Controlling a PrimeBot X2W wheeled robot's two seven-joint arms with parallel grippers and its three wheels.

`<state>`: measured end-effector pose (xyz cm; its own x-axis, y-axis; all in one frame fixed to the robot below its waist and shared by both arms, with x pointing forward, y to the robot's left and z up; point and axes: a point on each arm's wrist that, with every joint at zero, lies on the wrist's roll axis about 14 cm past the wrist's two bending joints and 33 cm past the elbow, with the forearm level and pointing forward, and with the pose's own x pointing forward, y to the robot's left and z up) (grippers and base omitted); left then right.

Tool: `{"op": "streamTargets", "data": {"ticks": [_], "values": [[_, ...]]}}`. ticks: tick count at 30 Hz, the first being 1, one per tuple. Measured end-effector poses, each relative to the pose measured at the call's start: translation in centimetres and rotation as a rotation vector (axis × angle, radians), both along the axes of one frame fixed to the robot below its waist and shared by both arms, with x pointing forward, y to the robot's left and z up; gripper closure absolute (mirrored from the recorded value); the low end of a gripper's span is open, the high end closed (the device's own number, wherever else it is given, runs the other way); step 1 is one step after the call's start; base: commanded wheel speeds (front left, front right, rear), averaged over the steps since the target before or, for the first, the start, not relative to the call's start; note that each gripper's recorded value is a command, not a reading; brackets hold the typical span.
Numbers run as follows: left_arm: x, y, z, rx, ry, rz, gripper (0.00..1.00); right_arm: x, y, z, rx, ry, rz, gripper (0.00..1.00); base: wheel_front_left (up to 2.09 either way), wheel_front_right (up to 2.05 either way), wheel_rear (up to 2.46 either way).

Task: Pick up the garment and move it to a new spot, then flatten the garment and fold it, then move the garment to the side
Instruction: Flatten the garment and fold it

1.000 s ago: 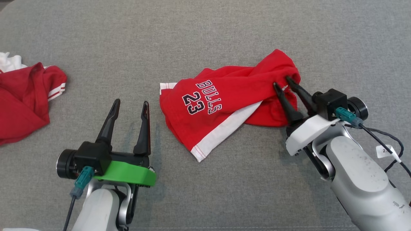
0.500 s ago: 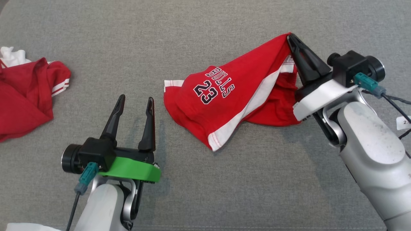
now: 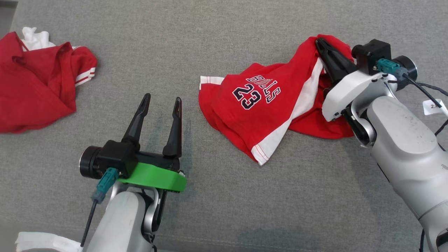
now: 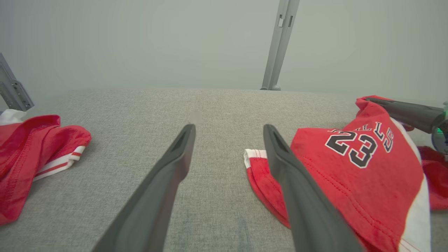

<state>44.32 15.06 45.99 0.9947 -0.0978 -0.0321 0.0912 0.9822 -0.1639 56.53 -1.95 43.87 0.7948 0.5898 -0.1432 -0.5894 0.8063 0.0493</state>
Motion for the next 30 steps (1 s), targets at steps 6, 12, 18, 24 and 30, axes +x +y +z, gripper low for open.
{"op": "streamTargets", "data": {"ticks": [6, 12, 18, 24, 30], "values": [[0.3, -0.1, -0.1, 0.005, 0.000, -0.002, 0.00, 0.1, -0.4, 0.4, 0.051, -0.015, -0.024, 0.00, 0.00, 0.00, 0.00], [0.7, -0.6, 0.5, 0.009, -0.024, -0.022, 0.00, -1.3, -2.6, 3.0, 0.121, -0.084, -0.075, 0.00, 0.00, 0.00, 0.00], [0.9, -1.0, 1.0, 0.014, -0.043, -0.036, 0.00, -4.2, -6.2, 4.0, 0.142, -0.130, -0.167, 0.00, 0.00, 0.00, 0.00], [0.6, -1.1, 1.6, 0.020, -0.056, -0.041, 0.00, -7.3, -9.0, 4.1, 0.148, -0.134, -0.261, 0.00, 0.00, 0.00, 0.00], [0.5, -1.4, 2.3, 0.024, -0.075, -0.050, 0.00, -9.7, -10.4, 3.9, 0.149, -0.122, -0.317, 0.00, 0.00, 0.00, 0.00]]}}
